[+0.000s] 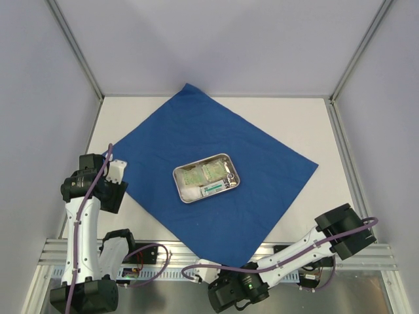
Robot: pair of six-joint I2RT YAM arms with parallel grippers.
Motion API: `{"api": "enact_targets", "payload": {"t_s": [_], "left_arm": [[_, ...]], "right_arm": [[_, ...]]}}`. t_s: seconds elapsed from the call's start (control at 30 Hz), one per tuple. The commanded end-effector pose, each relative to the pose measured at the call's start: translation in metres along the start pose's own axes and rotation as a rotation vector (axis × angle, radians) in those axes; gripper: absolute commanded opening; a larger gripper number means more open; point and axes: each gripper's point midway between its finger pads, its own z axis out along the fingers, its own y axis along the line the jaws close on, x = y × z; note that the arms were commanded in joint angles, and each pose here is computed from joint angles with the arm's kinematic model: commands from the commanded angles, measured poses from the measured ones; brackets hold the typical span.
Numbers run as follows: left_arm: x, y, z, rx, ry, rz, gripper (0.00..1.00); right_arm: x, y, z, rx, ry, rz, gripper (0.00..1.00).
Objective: Prepare the surgical pack
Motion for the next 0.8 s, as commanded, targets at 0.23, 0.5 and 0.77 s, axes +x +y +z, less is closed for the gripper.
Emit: {"api": "enact_targets", "payload": {"t_s": [0.23, 0.5, 0.77], "left_arm": [[0.002, -0.006, -0.003, 0.025, -0.005, -0.005, 0.64], [-0.004, -0.004, -0.006, 0.026, -0.020, -0.004, 0.64], [-0.010, -0.002, -0.005, 0.030, -0.022, 0.005, 0.64]], "right_arm": [[-0.004, -0.037, -0.005, 0.181, -0.020, 0.082, 0.00], [-0.058, -0.077, -0.030, 0.245, -0.155, 0.135, 0.01], [-0.130, -0.158, -0.035, 0.383, -0.280, 0.135, 0.00]]}}
